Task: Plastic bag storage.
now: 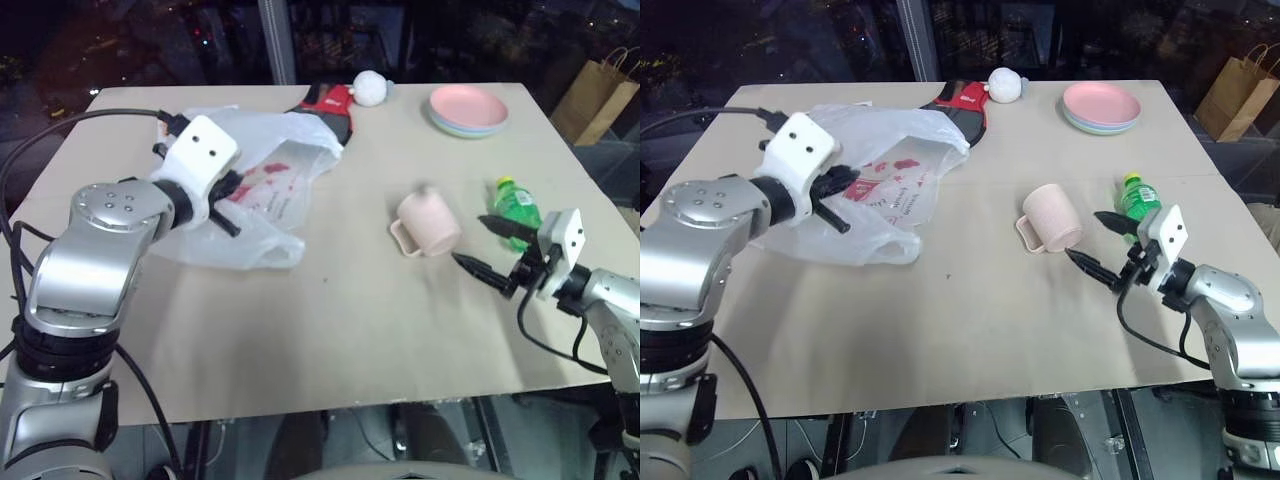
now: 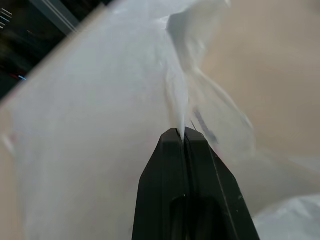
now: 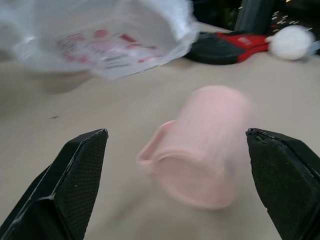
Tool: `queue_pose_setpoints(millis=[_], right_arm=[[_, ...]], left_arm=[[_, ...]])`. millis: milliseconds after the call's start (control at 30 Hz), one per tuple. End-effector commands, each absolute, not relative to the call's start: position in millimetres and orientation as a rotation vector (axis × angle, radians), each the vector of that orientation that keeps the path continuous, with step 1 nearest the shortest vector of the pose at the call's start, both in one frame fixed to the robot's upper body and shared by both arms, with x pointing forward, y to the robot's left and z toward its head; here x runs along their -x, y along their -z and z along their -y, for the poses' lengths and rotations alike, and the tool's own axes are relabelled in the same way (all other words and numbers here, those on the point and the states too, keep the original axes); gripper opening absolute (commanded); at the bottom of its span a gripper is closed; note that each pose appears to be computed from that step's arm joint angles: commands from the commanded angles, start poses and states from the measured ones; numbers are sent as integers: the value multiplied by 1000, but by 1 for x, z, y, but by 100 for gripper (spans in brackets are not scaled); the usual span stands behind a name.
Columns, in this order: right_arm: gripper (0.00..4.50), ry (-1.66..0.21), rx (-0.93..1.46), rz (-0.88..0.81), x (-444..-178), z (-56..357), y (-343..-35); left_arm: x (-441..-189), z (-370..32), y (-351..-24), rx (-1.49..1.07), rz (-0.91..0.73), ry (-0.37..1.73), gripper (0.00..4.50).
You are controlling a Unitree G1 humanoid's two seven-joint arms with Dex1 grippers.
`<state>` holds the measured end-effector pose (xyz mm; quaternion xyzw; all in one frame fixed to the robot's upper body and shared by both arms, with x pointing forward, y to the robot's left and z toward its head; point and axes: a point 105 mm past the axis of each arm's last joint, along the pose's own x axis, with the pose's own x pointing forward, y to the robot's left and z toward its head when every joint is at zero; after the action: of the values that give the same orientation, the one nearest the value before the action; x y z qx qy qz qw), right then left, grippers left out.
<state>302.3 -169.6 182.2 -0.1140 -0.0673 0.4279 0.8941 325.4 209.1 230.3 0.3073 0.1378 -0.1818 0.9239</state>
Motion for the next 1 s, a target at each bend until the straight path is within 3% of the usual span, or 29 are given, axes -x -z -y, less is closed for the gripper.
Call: queue_pose_setpoints(millis=[33,100,233,333,467,600,733,933,1000], right_arm=[[450,-1057,421,164,-287,128,-196],[450,-1059,435,113,-287,112,-193],[450,-838,566,8,-318,117,-184],[450,-934,586,-6,-308,103,-187],[450,-1056,519,-155,-292,85,-164],[450,-859,493,-320,-330,87,-130],[450,-720,517,-382,-350,91,-121],[450,-636,503,-470,-359,83,-108],[450,-613,507,-424,-364,80,-119]], left_arm=[[-320,-211,-250,-625,-222,343,3],[-321,-209,-247,-605,-226,341,3],[-319,-200,-240,-580,-230,362,3],[-318,-203,-240,-566,-230,343,3],[-319,-203,-237,-557,-234,335,3],[-320,-203,-242,-551,-221,337,3],[-317,-207,-245,-562,-228,333,3],[-313,-216,-249,-575,-231,304,3],[-311,-217,-252,-576,-223,297,3]])
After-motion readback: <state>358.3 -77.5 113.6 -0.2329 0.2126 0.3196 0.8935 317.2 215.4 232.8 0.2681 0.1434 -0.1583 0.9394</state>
